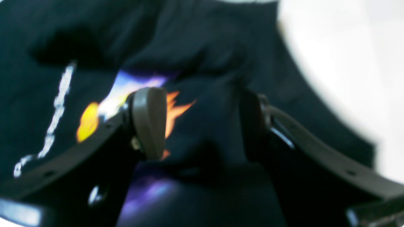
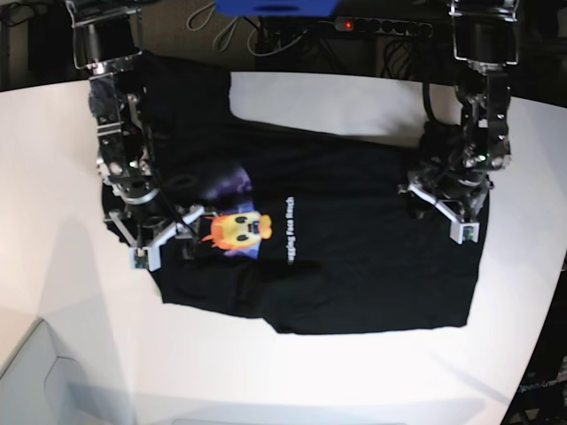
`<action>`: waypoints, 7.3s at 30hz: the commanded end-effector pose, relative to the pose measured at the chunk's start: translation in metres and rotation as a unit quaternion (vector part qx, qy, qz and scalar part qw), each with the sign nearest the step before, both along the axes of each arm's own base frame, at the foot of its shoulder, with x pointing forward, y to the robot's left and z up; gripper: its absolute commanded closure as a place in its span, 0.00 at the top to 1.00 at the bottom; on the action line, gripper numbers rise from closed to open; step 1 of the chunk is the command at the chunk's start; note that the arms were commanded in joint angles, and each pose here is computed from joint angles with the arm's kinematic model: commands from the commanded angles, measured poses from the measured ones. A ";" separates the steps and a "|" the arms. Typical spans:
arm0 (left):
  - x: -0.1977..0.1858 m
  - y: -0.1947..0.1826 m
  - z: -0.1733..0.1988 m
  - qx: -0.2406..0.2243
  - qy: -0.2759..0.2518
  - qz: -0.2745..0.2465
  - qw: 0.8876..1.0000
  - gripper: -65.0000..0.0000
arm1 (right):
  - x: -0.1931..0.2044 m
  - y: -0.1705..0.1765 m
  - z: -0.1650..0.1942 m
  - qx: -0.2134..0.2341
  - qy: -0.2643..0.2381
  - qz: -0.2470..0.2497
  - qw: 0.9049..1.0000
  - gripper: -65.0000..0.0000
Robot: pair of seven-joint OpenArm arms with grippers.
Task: Layout the t-shirt on the table in an organized manner, then fold the t-shirt properly
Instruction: 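Grasp the shirt body with both grippers near the logo, then drag the shirt edge with the right gripper away from the left gripper, then grasp the shirt near the logo with the right gripper and pull it outward, then smooth the shirt with both grippers, pulling its edges apart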
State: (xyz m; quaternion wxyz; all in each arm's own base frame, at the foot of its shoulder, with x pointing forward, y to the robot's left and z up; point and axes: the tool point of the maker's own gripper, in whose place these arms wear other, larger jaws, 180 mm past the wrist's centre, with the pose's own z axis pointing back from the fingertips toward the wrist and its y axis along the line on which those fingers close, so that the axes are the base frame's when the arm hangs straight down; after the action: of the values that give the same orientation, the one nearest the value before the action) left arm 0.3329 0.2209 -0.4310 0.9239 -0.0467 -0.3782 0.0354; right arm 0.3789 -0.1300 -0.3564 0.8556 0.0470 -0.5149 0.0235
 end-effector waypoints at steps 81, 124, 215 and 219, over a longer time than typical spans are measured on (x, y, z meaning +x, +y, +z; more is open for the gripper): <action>-0.030 0.041 -0.013 0.003 0.039 0.072 0.997 0.56 | 0.044 -0.102 -0.001 0.199 0.042 -0.254 0.945 0.08; -0.039 0.038 -0.018 0.002 0.049 0.069 0.996 0.56 | 0.079 0.134 -0.012 -0.042 0.037 0.118 0.991 0.66; 0.077 0.074 0.016 -0.098 -0.006 0.189 0.977 0.57 | 0.058 -0.034 -0.029 -0.013 -0.035 -0.076 0.996 0.33; 0.076 0.100 0.006 -0.060 -0.023 0.210 0.976 0.57 | 0.055 -0.059 -0.054 -0.037 0.003 -0.092 0.995 0.33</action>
State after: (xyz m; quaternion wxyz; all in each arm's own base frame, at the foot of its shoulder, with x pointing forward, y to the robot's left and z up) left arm 0.4156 0.3101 -0.4229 0.8735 -0.0387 -0.4186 0.2456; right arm 0.4256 -0.1797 -0.4222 0.8637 -0.0237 -0.5021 -0.0356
